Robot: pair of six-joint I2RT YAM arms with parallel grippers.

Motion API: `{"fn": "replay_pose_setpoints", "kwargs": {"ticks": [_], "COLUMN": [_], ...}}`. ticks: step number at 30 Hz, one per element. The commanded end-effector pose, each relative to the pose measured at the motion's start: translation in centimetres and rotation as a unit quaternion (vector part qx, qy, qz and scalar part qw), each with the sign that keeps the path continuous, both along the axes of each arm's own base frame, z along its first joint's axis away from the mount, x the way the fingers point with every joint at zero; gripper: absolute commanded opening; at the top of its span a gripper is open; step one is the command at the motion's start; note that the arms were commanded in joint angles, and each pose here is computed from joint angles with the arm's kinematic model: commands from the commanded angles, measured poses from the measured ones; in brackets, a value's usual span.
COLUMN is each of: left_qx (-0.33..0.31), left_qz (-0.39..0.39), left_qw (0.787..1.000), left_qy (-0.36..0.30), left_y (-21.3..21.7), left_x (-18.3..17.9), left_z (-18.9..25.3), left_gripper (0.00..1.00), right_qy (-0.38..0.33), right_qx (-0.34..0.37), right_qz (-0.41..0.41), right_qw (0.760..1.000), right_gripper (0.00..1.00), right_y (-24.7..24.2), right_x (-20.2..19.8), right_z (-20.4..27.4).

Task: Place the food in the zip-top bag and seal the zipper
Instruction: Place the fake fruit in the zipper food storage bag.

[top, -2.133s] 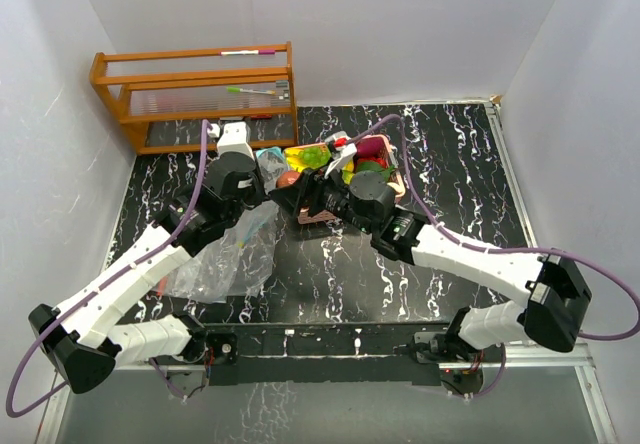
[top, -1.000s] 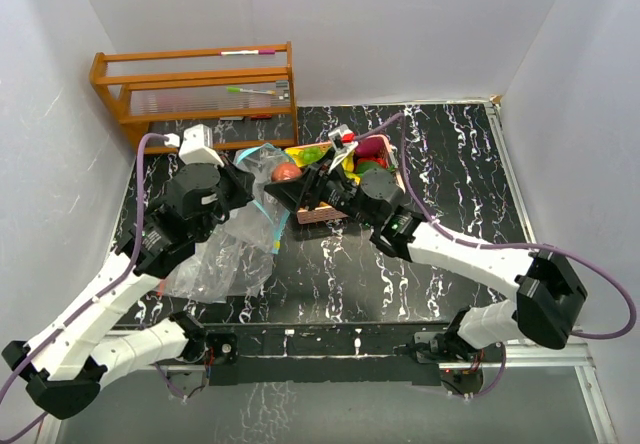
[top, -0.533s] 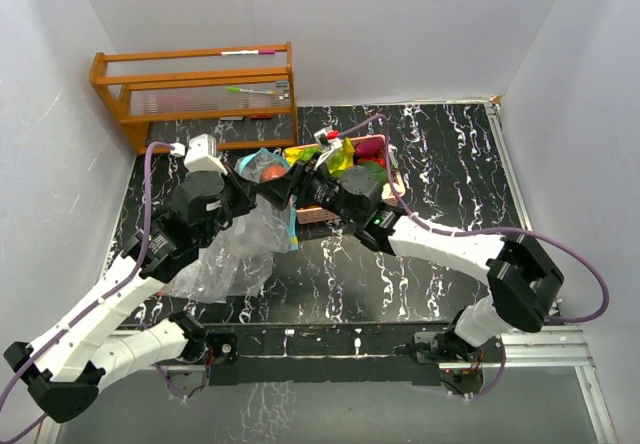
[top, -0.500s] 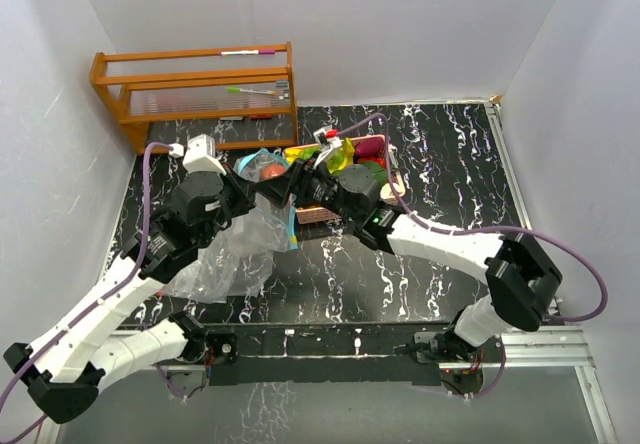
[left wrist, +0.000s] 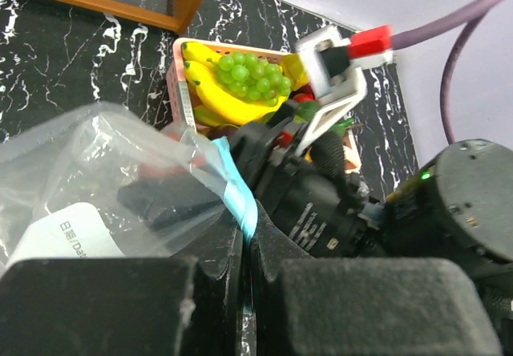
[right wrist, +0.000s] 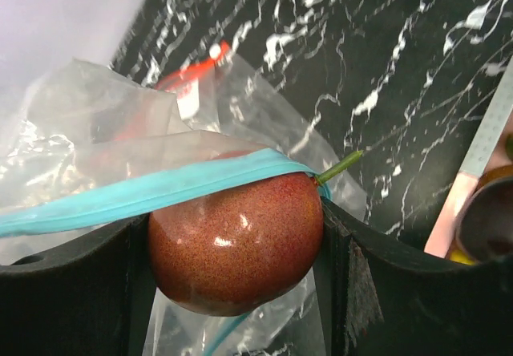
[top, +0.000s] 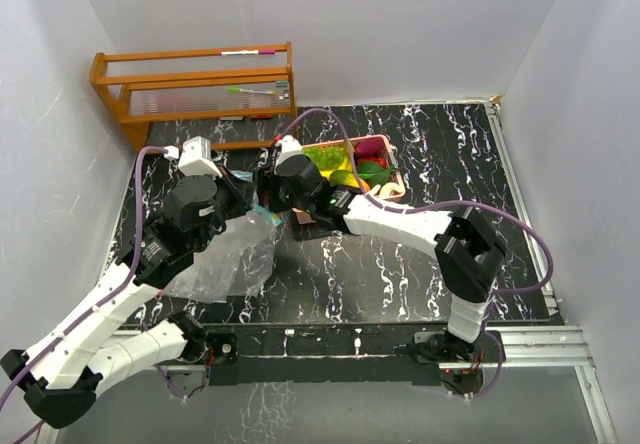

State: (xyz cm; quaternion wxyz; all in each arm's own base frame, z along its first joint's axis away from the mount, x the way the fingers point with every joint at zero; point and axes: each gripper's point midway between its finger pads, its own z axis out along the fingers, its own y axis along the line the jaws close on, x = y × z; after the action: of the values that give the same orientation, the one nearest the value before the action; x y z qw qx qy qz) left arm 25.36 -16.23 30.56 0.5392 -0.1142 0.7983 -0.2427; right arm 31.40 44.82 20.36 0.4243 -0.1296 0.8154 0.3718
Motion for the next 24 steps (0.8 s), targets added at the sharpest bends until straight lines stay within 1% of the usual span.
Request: {"fn": "replay_pose_setpoints", "kwargs": {"ticks": [1, 3, 5, 6, 11, 14, 16, 19, 20, 21, 22, 23, 24], "left_qx": [-0.004, 0.003, 0.007, 0.01, 0.014, 0.017, 0.019, 0.018, 0.016, 0.016, 0.016, 0.018, 0.019], "left_qz": [0.006, 0.007, 0.008, 0.009, 0.014, 0.01, 0.01, 0.007, 0.006, 0.004, 0.004, 0.004, 0.006], "left_qw": [1.0, 1.0, 1.0, 1.0, 1.0, 1.0, 1.0, 1.0, 1.0, 1.0, 1.0, 1.0, 1.0], "left_qy": [-0.029, -0.026, -0.023, -0.021, -0.013, -0.009, -0.006, -0.002, 0.0, 0.004, 0.007, 0.009, 0.011], "left_y": [0.2, 0.2, 0.2, 0.2, 0.3, 0.1, 0.1, -0.2, -0.3, -0.4, -0.5, -0.5, -0.5], "left_x": [0.3, 0.5, 0.6, 0.6, 0.7, 0.7, 0.8, 0.8, 0.8, 0.8, 0.8, 0.9, 0.9], "left_z": [1.5, 0.9, 0.1, -0.3, -1.7, -2.1, -2.3, -3.0, -3.2, -3.6, -3.9, -4.1, -4.3], "left_gripper": [0.0, 0.0, 0.0, 0.0, 0.0, 0.0, 0.0, 0.0, 0.0, 0.0, 0.0, 0.0, 0.0], "right_qy": [-0.027, -0.036, -0.043, -0.053, -0.109, -0.136, -0.144, -0.16, -0.162, -0.16, -0.156, -0.154, -0.152], "right_qx": [-0.068, -0.068, -0.046, -0.028, 0.028, 0.058, 0.065, 0.075, 0.069, 0.061, 0.054, 0.05, 0.047], "right_qz": [0.041, 0.08, 0.101, 0.104, 0.101, 0.083, 0.069, 0.075, 0.078, 0.077, 0.076, 0.077, 0.076], "right_qw": [0.997, 0.994, 0.993, 0.993, 0.988, 0.986, 0.985, 0.982, 0.981, 0.982, 0.983, 0.984, 0.984], "right_gripper": [0.21, 0.22, 0.24, 0.24, 0.26, 0.26, 0.26, 0.29, 0.32, 0.39, 0.43, 0.5, 0.6], "right_y": [1.0, 1.7, 1.6, 1.2, -0.7, -1.7, -2.4, -2.4, -2.2, -2.1, -2.0, -2.0, -2.1], "right_x": [-1.6, -3.4, -4.6, -5.1, -6.1, -6.1, -5.9, -6.0, -5.9, -5.8, -5.6, -5.6, -5.6], "right_z": [0.4, 1.1, 2.3, 3.9, 9.0, 11.3, 12.1, 13.1, 13.0, 12.7, 12.4, 12.1, 11.8]}}
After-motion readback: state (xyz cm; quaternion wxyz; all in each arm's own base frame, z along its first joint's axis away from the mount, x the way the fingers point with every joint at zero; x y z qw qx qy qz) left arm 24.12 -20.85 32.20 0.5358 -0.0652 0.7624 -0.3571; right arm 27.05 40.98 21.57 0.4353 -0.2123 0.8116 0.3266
